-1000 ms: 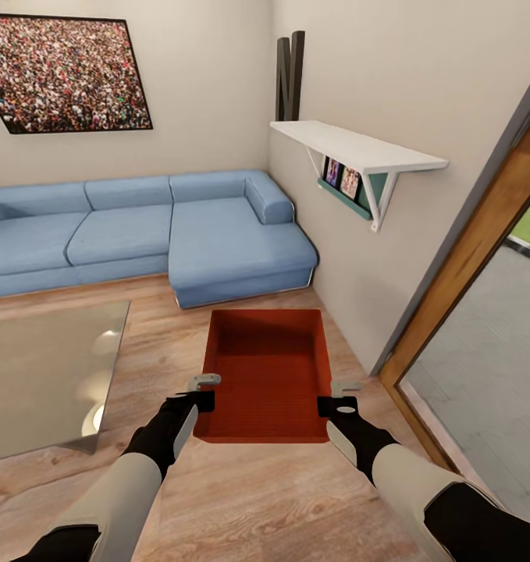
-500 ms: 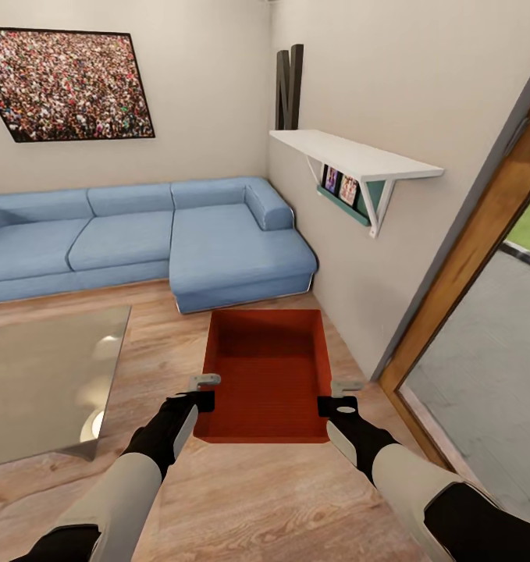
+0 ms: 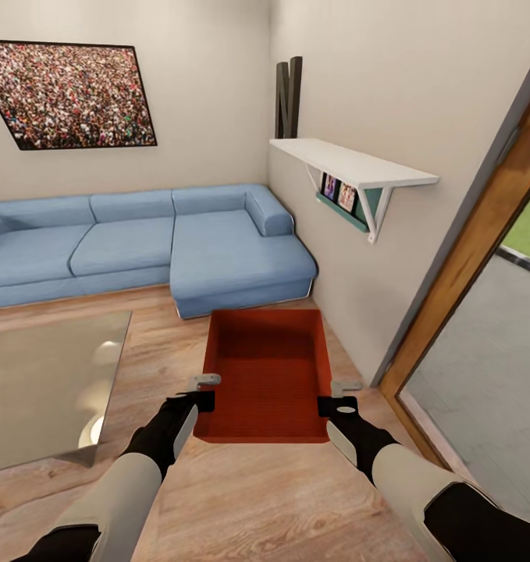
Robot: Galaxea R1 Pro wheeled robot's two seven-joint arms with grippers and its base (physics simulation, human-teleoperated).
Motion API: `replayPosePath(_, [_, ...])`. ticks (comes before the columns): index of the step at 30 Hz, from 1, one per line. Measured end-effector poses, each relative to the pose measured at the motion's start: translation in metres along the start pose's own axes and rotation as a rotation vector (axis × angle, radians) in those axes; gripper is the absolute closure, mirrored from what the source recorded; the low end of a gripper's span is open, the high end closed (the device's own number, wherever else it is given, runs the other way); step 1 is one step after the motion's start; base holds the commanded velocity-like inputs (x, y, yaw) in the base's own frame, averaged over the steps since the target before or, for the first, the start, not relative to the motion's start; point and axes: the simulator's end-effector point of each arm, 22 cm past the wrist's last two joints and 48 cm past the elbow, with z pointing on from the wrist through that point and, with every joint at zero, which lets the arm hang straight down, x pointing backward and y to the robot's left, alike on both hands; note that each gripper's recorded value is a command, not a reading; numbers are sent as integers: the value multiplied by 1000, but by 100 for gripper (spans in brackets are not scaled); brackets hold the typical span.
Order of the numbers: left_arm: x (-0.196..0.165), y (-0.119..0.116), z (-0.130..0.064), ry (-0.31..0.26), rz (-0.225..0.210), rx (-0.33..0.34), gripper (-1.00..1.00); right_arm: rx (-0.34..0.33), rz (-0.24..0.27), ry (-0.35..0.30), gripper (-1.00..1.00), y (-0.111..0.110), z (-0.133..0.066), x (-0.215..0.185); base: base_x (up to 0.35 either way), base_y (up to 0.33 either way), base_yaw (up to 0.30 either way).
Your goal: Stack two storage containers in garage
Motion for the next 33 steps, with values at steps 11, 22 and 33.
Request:
replayPosePath(11, [-9,0,-7,-18,0,1,100,1,2,-18,100,-1,-5,-10,0,0,0])
replayPosePath(22, [-18,-1,-14,-36,0,1,100,1,5,-35,100,-3,-11,-20,0,0,0])
replayPosePath(33, [-27,-1,-21,-53,0,2,100,2,8,-52,100,-4,-17,-30,0,0,0])
